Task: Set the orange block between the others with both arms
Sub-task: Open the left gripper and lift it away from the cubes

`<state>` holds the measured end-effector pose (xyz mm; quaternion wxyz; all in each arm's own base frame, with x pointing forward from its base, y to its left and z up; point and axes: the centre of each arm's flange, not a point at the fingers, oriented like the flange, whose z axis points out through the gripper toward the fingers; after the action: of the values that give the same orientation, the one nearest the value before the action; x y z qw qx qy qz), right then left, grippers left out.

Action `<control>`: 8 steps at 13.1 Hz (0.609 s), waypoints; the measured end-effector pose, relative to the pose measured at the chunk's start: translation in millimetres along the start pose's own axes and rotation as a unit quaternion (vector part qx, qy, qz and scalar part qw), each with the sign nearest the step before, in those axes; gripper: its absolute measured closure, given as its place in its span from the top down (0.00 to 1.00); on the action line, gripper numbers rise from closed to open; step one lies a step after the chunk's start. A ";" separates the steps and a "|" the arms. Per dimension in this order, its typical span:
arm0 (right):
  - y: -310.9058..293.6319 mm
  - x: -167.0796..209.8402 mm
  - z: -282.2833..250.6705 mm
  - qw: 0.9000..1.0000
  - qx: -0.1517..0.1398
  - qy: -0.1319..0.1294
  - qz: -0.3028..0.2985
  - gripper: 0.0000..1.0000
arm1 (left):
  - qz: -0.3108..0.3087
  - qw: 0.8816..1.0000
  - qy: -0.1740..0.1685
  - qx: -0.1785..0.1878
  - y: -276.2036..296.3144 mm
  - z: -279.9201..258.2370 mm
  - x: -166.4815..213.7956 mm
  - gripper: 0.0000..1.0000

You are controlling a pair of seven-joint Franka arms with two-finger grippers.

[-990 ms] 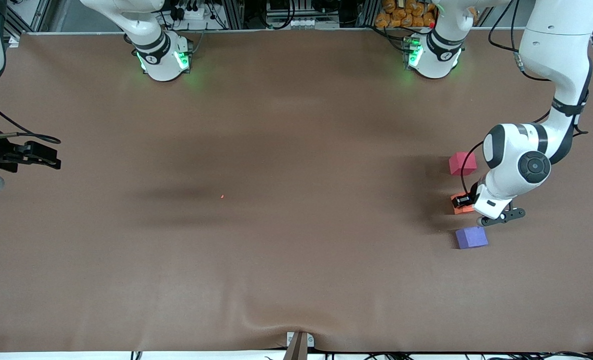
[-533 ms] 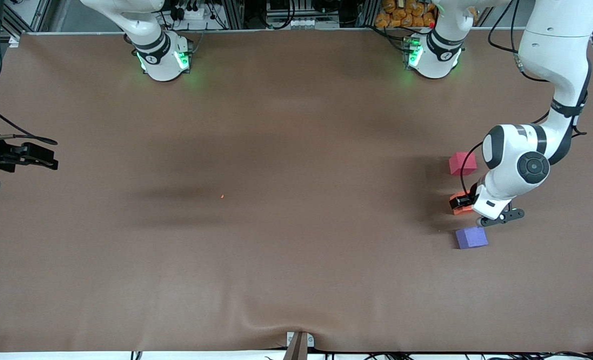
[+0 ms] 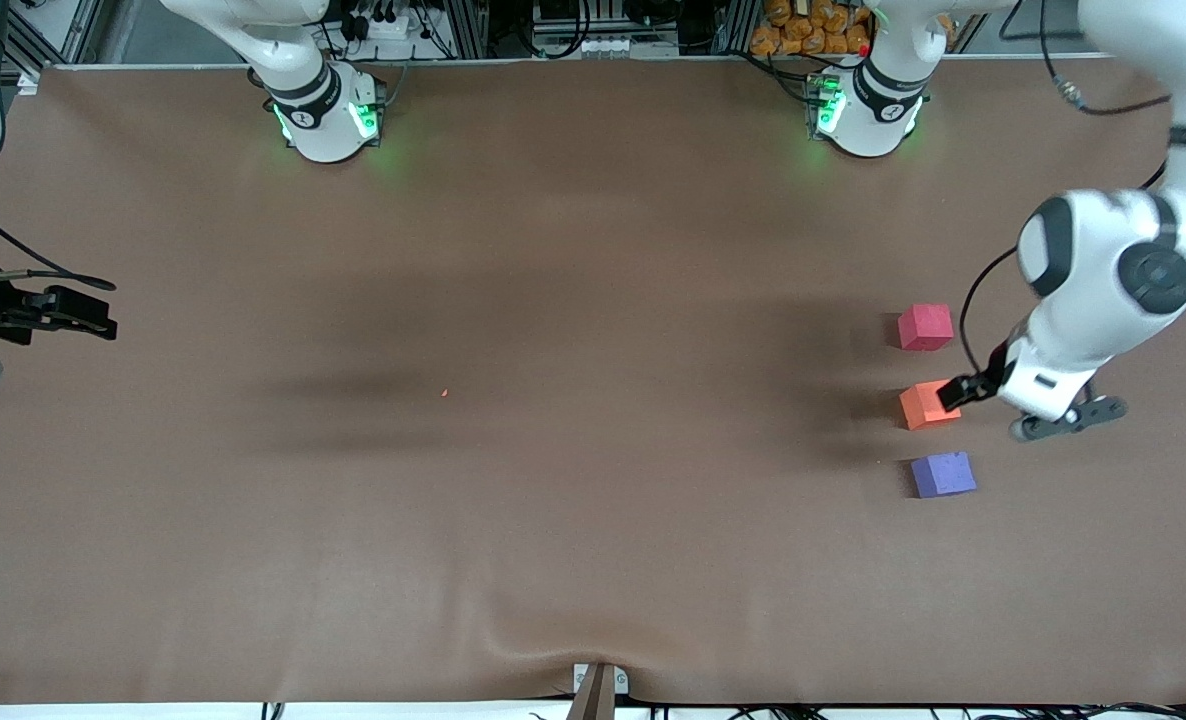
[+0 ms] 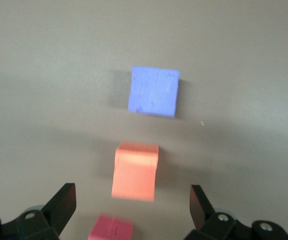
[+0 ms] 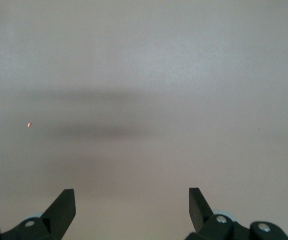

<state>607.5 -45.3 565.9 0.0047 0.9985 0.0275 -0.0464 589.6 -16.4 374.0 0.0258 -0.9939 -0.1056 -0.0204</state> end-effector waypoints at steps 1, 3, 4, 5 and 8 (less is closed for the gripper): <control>-0.2 0.1 -0.1 1.000 0.000 0.000 0.000 1.00 | 0.005 1.000 -0.015 0.006 4.2 -31.9 -6.9 1.00; -2.0 0.4 -0.2 1.000 0.000 0.001 -0.002 1.00 | 0.021 0.999 -0.045 0.018 17.4 -95.2 -17.1 1.00; -3.3 0.6 -0.2 1.000 0.000 0.001 -0.003 1.00 | 0.038 0.997 -0.056 0.022 25.4 -125.8 -19.9 1.00; -4.5 0.8 -0.3 1.000 0.000 0.001 -0.004 1.00 | 0.059 0.996 -0.065 0.022 30.5 -152.7 -22.3 1.00; -6.2 1.1 -0.2 1.000 0.000 0.001 -0.006 1.00 | 0.127 0.989 -0.076 0.008 25.8 -214.3 -26.4 1.00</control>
<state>608.3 -39.0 566.0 0.0043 0.9984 0.0331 -0.0450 561.7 -59.0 585.5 0.0278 -0.9976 0.0201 0.0594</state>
